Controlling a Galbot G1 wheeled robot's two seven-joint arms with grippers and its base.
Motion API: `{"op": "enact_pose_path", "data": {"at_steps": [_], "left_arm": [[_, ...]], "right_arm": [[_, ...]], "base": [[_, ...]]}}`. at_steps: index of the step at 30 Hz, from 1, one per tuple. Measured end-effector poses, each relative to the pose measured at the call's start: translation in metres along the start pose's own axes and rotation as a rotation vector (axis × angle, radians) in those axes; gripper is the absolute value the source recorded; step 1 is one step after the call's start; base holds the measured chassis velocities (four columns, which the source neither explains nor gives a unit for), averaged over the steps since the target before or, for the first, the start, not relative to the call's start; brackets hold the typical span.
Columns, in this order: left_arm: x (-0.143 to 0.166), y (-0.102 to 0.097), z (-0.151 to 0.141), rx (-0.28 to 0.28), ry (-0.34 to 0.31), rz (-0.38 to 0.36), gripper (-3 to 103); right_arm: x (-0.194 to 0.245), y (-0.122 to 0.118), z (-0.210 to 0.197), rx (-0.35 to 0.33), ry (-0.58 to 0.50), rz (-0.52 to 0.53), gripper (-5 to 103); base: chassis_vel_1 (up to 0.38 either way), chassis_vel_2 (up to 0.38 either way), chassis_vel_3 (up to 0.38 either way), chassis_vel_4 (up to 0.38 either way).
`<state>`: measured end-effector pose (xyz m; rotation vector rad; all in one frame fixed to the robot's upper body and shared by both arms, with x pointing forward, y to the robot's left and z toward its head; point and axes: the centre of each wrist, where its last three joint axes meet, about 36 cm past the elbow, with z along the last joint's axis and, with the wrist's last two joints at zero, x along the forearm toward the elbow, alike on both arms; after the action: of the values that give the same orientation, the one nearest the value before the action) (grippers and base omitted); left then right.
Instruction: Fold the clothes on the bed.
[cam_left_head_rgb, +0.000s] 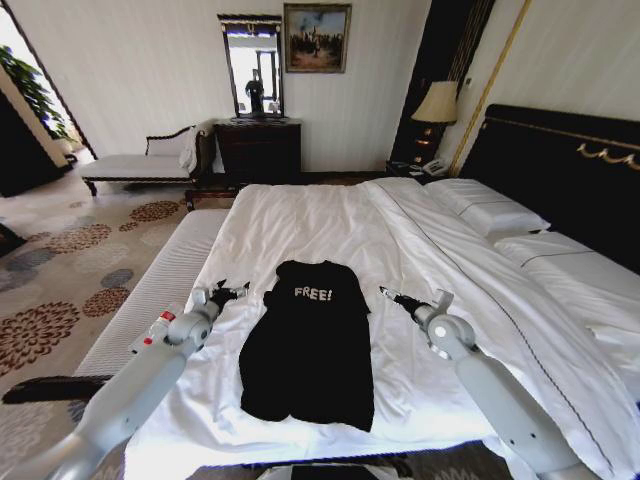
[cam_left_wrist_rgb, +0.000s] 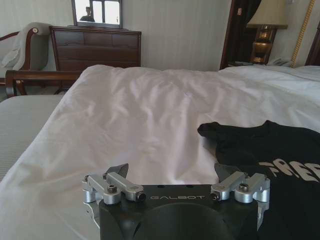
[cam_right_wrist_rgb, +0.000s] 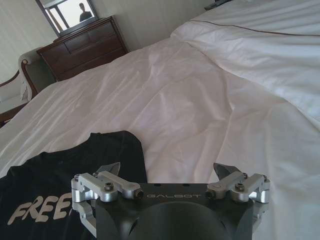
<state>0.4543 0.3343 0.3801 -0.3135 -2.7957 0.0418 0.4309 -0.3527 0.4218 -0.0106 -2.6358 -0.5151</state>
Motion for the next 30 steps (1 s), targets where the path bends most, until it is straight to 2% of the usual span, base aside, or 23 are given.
{"op": "enact_pose_path", "data": {"at_steps": [7,9,13,15,18,24,30], "left_arm": [[0.055,-0.014,0.026,0.044,-0.016,0.011,96],[0.064,-0.016,0.032,0.059,-0.012,0.007,96],[0.103,-0.024,0.052,0.095,0.0,0.0,96],[0.108,-0.026,0.052,0.101,-0.004,-0.002,96],[0.138,-0.032,0.058,0.141,-0.022,-0.019,96],[0.165,-0.039,0.071,0.177,-0.007,-0.028,96],[0.172,-0.048,0.078,0.196,0.0,-0.025,96]], "right_arm": [[0.056,-0.009,0.042,-0.032,-0.007,0.012,100],[0.064,-0.006,0.048,-0.041,-0.003,0.006,100],[0.104,0.01,0.075,-0.088,0.022,-0.035,100],[0.112,0.012,0.082,-0.098,0.028,-0.039,100],[0.142,0.02,0.116,-0.167,0.062,-0.039,100],[0.158,0.027,0.138,-0.253,0.082,-0.029,100],[0.169,0.025,0.153,-0.295,0.089,-0.042,100]], "base": [[0.0,0.0,0.0,0.0],[0.0,0.0,0.0,0.0],[0.0,0.0,0.0,0.0],[0.0,0.0,0.0,0.0],[0.0,0.0,0.0,0.0],[0.0,0.0,0.0,0.0],[0.0,0.0,0.0,0.0]]}}
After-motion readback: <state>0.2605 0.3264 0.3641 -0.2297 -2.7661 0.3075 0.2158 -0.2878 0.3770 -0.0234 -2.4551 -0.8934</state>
